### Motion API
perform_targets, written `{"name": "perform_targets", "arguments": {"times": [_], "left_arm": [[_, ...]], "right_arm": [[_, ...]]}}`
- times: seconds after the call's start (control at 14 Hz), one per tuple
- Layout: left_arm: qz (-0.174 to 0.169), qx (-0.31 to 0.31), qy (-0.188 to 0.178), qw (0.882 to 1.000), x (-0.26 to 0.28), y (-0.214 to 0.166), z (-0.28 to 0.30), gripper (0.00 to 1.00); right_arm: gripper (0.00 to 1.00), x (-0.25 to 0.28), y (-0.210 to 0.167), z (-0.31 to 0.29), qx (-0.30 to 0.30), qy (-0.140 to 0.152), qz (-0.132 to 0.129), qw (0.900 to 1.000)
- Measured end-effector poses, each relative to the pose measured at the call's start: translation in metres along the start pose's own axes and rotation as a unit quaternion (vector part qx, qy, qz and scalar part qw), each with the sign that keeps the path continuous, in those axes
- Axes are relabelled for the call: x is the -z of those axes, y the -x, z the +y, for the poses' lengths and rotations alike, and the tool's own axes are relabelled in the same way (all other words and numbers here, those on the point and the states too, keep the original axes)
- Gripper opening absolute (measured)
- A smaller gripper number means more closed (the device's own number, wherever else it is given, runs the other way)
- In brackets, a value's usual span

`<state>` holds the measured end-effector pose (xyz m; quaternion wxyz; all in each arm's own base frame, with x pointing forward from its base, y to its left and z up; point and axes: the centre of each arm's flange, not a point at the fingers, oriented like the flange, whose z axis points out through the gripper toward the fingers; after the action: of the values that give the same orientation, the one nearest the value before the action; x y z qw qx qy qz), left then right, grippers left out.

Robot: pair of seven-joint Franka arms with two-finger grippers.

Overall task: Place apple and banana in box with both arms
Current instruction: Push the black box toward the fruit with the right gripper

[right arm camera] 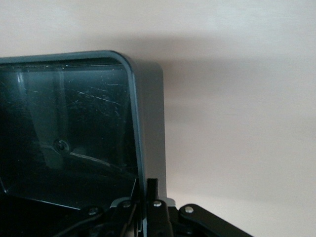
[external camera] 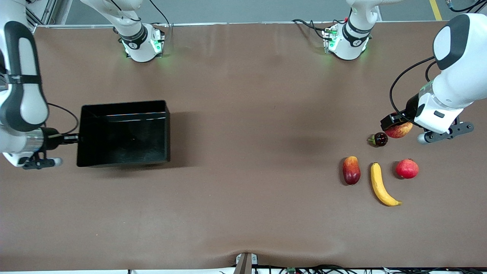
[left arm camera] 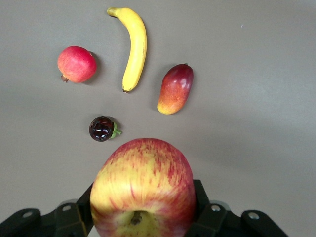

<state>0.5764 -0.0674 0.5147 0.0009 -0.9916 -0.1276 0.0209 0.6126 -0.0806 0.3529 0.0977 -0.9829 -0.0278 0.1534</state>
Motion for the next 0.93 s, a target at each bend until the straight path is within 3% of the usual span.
{"name": "perform_targets", "arguments": {"times": [0.21, 0.5, 0.93], "left_arm": [[0.0, 0.0, 0.0, 1.0, 0.0, 0.0, 0.0, 0.75], [0.0, -0.001, 0.0, 1.0, 0.001, 0.0, 0.0, 0.75], [-0.001, -0.001, 0.0, 1.0, 0.0, 0.0, -0.001, 0.75]], "right_arm": [[0.06, -0.006, -0.006, -0.056, -0.016, -0.025, -0.011, 0.999], [0.06, -0.022, -0.011, -0.137, -0.043, -0.035, -0.023, 0.998], [0.06, -0.044, -0.011, -0.243, -0.022, -0.033, 0.0, 0.999]]}}
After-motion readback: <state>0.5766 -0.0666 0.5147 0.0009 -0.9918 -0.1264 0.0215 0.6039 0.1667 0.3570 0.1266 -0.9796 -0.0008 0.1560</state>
